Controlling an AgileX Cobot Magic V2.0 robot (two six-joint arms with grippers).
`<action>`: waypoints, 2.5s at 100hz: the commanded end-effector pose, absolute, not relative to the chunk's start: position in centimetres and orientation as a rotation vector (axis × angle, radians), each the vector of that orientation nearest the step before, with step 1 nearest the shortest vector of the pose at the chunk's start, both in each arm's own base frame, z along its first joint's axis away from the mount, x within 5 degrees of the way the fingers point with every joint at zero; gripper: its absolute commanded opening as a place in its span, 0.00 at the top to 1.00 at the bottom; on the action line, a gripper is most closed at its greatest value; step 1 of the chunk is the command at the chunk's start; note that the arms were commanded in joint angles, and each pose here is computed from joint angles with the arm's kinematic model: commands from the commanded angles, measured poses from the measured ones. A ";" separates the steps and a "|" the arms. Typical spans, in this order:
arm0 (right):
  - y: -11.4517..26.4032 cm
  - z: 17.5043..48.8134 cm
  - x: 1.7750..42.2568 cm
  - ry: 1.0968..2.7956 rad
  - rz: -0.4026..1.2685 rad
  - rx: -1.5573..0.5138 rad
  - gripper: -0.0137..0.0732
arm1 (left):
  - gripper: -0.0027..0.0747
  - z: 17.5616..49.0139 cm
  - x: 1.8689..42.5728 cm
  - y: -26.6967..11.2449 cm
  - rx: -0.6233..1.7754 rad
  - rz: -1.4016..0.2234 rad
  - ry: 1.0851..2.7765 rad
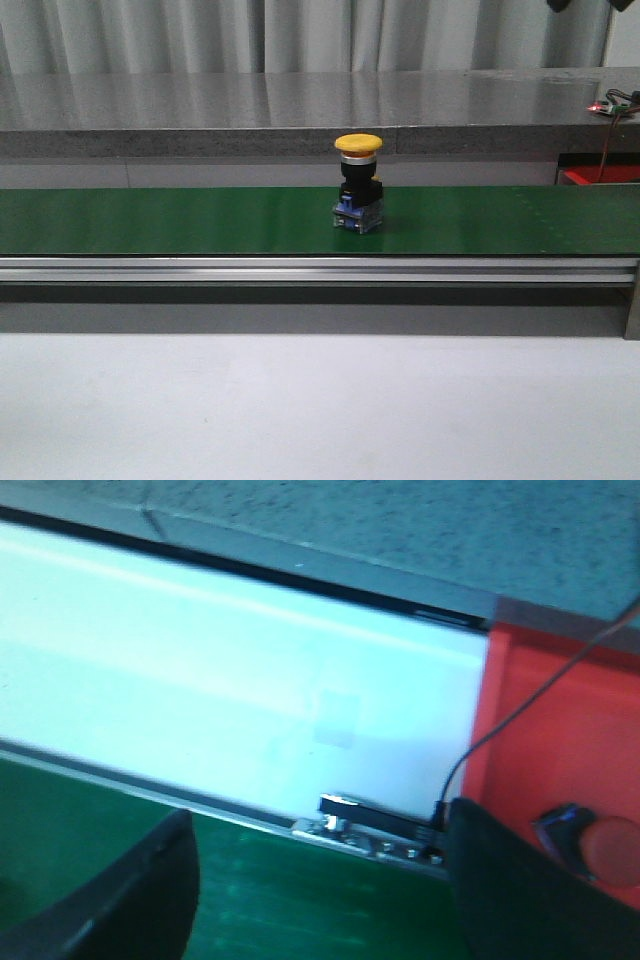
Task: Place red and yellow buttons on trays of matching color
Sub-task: 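Return the right gripper to the belt end and grasp the yellow button, then lower the yellow button into the yellow tray with the right gripper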
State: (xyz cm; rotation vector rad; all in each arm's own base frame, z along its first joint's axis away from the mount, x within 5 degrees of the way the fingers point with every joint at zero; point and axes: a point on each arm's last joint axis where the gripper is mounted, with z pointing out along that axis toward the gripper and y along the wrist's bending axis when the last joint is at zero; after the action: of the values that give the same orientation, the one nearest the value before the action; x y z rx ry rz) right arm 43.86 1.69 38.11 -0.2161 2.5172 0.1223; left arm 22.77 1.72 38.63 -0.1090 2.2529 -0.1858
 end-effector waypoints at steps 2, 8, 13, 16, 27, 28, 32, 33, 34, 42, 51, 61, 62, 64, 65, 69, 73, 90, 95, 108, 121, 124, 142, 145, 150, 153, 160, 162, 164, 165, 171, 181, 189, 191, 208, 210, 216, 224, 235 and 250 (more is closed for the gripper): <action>3.3 41.2 40.6 2.517 0.149 -0.292 0.25 | 0.99 40.4 22.6 1.6 -0.112 -0.190 2.141; 4.2 41.0 39.9 2.532 0.175 -0.320 0.25 | 0.99 40.4 22.6 1.6 -0.112 -0.190 2.141; 4.8 40.8 39.2 2.544 0.204 -0.337 0.25 | 0.99 40.4 22.6 1.6 -0.112 -0.190 2.141; 5.3 40.8 38.8 2.552 0.231 -0.349 0.25 | 0.99 40.4 22.6 1.6 -0.112 -0.190 2.141; 6.6 40.2 37.5 2.581 0.297 -0.388 0.25 | 0.99 40.4 22.6 1.6 -0.111 -0.191 2.147; 6.8 40.1 37.4 2.583 0.300 -0.393 0.25 | 0.99 40.4 22.6 1.6 -0.111 -0.191 2.147; 7.2 39.7 37.2 2.598 0.313 -0.408 0.25 | 0.99 40.3 22.6 1.6 -0.111 -0.192 2.149; 7.4 39.6 37.1 2.603 0.317 -0.414 0.25 | 0.99 40.3 22.6 1.5 -0.110 -0.192 2.151; 7.5 39.6 37.0 2.604 0.319 -0.418 0.25 | 0.99 40.3 22.6 1.5 -0.110 -0.192 2.151; 8.9 38.8 36.6 2.628 0.337 -0.467 0.25 | 0.99 40.3 22.6 1.5 -0.110 -0.192 2.151; 10.5 38.5 36.2 2.631 0.351 -0.526 0.25 | 0.99 40.3 22.6 1.5 -0.110 -0.192 2.151; 12.3 38.5 35.6 2.621 0.367 -0.592 0.25 | 0.99 40.3 22.6 1.5 -0.110 -0.192 2.151; 12.4 38.5 35.6 2.621 0.367 -0.596 0.25 | 0.99 40.3 22.6 1.5 -0.110 -0.192 2.151; 12.6 38.5 35.5 2.619 0.370 -0.605 0.25 | 0.99 40.3 22.6 1.5 -0.110 -0.192 2.151; 12.7 38.5 35.5 2.619 0.370 -0.608 0.25 | 0.99 40.3 22.6 1.5 -0.110 -0.192 2.151; 13.1 38.4 35.3 2.618 0.374 -0.624 0.25 | 0.99 40.3 22.6 1.5 -0.110 -0.192 2.151; 13.4 38.4 35.2 2.616 0.377 -0.633 0.25 | 0.99 40.3 22.6 1.5 -0.110 -0.192 2.151; 13.7 38.3 35.2 2.619 0.373 -0.644 0.25 | 0.99 40.3 22.6 1.5 -0.110 -0.192 2.151; 13.7 38.1 35.4 2.625 0.363 -0.643 0.25 | 0.99 40.4 22.6 1.6 -0.111 -0.191 2.147; 13.4 37.5 35.5 2.646 0.324 -0.643 0.25 | 0.99 40.4 22.6 1.6 -0.112 -0.190 2.143; 12.9 36.3 35.6 2.692 0.242 -0.635 0.25 | 0.99 40.4 22.6 1.6 -0.112 -0.189 2.141; 12.9 36.0 35.5 2.704 0.238 -0.637 0.25 | 0.99 40.4 22.6 1.6 -0.112 -0.189 2.140; 12.7 34.8 35.4 2.746 0.225 -0.641 0.25 | 0.99 40.5 22.7 1.6 -0.113 -0.187 2.134; 12.7 34.6 35.4 2.753 0.221 -0.642 0.25 | 0.99 40.5 22.7 1.6 -0.113 -0.187 2.134; 12.6 34.3 35.4 2.762 0.210 -0.644 0.25 | 0.99 40.5 22.7 1.6 -0.113 -0.187 2.134; 12.6 34.2 35.4 2.766 0.197 -0.645 0.25 | 0.99 40.5 22.7 1.6 -0.113 -0.187 2.134; 12.1 33.7 35.6 2.771 0.134 -0.633 0.25 | 0.99 40.5 22.7 1.6 -0.113 -0.187 2.134; 12.0 33.6 35.7 2.771 0.110 -0.624 0.25 | 0.99 40.5 22.7 1.6 -0.113 -0.187 2.134; 11.8 33.5 35.8 2.771 0.083 -0.614 0.25 | 0.99 40.5 22.7 1.6 -0.113 -0.187 2.134; 11.7 33.4 35.8 2.770 0.075 -0.609 0.25 | 0.99 40.5 22.7 1.6 -0.113 -0.187 2.134; 11.3 33.3 36.1 2.761 0.012 -0.575 0.25 | 0.99 40.5 22.7 1.6 -0.113 -0.187 2.134; 11.0 32.8 36.6 2.770 -0.002 -0.562 0.25 | 0.99 40.5 22.7 1.6 -0.113 -0.187 2.134; 11.0 31.9 36.9 2.808 -0.002 -0.563 0.25 | 0.99 40.5 22.7 1.6 -0.113 -0.187 2.134; 11.1 31.7 37.0 2.815 0.002 -0.564 0.25 | 0.99 40.5 22.7 1.6 -0.113 -0.187 2.134; 10.6 29.8 38.1 2.869 0.001 -0.535 0.26 | 0.99 40.5 22.7 1.6 -0.113 -0.187 2.134; 10.5 29.7 38.1 2.879 0.001 -0.524 0.27 | 0.99 40.5 22.7 1.6 -0.113 -0.187 2.134; 10.2 29.4 38.2 2.906 0.002 -0.501 0.37 | 0.99 40.5 22.7 1.6 -0.113 -0.187 2.134; 9.7 29.5 38.2 2.921 0.000 -0.471 0.53 | 0.99 40.5 22.7 1.6 -0.113 -0.187 2.134; 9.3 29.9 38.1 2.913 0.000 -0.454 0.70 | 0.99 40.5 22.7 1.6 -0.113 -0.187 2.134; 8.8 31.3 37.5 2.877 0.004 -0.436 0.72 | 0.99 40.5 22.7 1.6 -0.113 -0.187 2.134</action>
State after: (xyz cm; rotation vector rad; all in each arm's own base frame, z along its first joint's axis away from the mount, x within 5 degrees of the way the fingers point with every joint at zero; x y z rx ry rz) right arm 39.52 9.79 27.11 -0.4619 2.9014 0.0079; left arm 22.83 1.75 38.70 -0.1107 2.2431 -0.1834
